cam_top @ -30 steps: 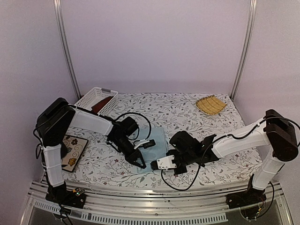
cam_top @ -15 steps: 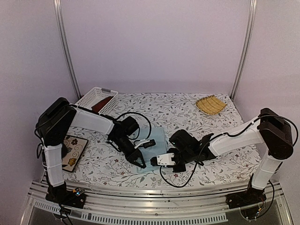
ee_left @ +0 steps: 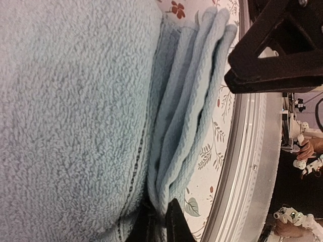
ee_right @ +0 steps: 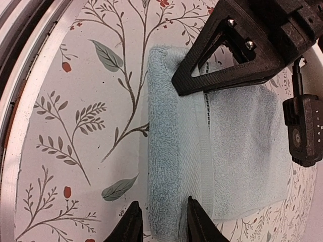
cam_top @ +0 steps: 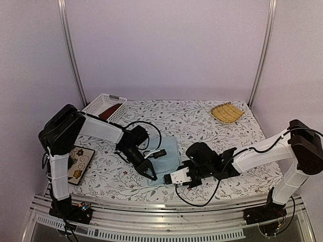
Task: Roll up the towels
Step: Roll the towel at the center of the board.
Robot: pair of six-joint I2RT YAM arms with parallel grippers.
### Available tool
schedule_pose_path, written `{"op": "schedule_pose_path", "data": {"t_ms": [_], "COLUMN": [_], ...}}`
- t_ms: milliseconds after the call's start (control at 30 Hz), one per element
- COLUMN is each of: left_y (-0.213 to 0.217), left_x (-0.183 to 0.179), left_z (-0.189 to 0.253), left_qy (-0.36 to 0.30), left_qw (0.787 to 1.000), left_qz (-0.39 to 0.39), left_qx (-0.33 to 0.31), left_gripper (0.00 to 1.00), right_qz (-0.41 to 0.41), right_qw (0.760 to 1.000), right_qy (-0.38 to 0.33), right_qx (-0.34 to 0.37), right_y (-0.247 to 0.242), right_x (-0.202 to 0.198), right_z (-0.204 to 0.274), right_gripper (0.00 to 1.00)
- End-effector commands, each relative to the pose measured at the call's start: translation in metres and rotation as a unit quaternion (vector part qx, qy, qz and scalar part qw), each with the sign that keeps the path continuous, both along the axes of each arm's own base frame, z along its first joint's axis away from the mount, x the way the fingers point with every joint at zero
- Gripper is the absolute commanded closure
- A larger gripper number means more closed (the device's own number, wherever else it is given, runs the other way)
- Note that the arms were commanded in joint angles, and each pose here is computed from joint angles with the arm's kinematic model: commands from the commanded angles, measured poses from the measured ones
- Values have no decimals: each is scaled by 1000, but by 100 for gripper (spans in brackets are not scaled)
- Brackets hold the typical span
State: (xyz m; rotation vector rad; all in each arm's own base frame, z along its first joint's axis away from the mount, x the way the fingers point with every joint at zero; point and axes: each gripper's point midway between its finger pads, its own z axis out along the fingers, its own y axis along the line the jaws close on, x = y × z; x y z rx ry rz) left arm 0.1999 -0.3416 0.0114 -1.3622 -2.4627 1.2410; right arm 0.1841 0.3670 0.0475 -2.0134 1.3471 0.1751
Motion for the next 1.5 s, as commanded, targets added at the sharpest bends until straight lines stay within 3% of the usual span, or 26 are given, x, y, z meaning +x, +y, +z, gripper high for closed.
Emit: {"op": "schedule_pose_path", "data": {"t_ms": [0, 400, 933, 1200, 1400, 1467], "left_y": [41, 40, 38, 38, 38, 39], "left_x": [9, 15, 10, 13, 14, 15], "left_z": [-53, -54, -51, -50, -46, -45], "left_qy": [-5, 35, 62, 69, 63, 58], "left_qw": [994, 994, 994, 994, 994, 994], "left_qz": [24, 40, 46, 52, 53, 53], "left_qx": [111, 98, 80, 72, 70, 71], "left_gripper": [99, 100, 100, 100, 96, 87], "right_qz": [2, 9, -70, -92, -93, -91], "right_qw": [997, 993, 975, 970, 974, 976], "right_qy": [-74, -120, -199, -212, -186, -176], "right_qx": [7, -16, -66, -80, -93, -95], "right_y": [13, 22, 15, 13, 17, 20], "right_x": [9, -8, 16, 22, 19, 17], "right_z": [9, -13, -47, -57, -68, -69], "right_gripper": [68, 62, 65, 77, 96, 98]}}
